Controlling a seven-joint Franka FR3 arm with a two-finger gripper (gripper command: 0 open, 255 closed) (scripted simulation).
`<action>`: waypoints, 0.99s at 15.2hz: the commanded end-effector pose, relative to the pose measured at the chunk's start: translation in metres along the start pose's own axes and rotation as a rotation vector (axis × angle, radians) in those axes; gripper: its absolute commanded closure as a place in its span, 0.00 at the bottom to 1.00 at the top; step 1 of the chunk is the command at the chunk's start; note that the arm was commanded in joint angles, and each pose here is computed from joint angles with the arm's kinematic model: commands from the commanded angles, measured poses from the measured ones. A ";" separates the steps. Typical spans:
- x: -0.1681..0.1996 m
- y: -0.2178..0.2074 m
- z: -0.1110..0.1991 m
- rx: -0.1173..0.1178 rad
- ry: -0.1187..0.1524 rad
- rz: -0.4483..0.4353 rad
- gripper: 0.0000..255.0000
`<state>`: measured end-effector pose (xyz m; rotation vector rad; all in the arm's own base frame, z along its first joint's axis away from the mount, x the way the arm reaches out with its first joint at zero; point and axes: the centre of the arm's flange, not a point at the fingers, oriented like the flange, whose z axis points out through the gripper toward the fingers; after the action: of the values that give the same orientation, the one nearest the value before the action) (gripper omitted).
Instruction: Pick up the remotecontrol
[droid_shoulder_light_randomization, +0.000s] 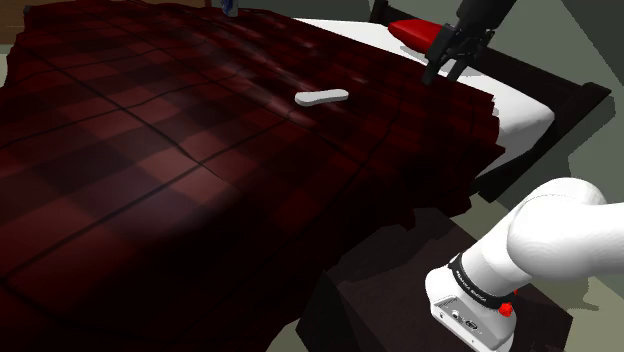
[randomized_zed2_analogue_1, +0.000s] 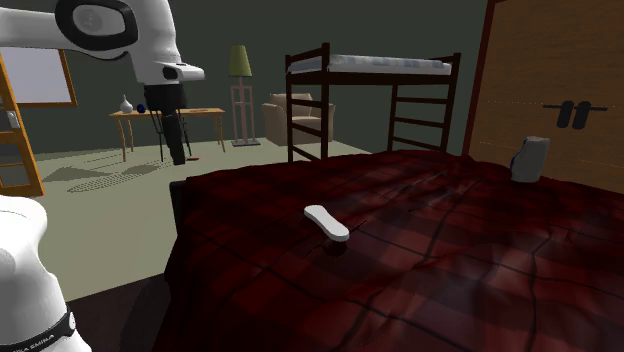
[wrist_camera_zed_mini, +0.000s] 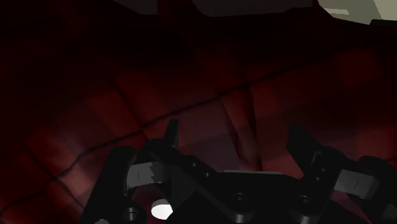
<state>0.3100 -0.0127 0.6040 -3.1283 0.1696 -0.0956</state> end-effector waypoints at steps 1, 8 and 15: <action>0.000 0.000 0.000 0.000 0.000 0.000 0.00; 0.068 0.052 0.041 0.013 -0.013 -0.309 0.00; 0.148 0.080 0.083 0.025 -0.026 -0.619 0.00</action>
<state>0.4414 -0.1029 0.5359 -3.0438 -0.7103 -0.0603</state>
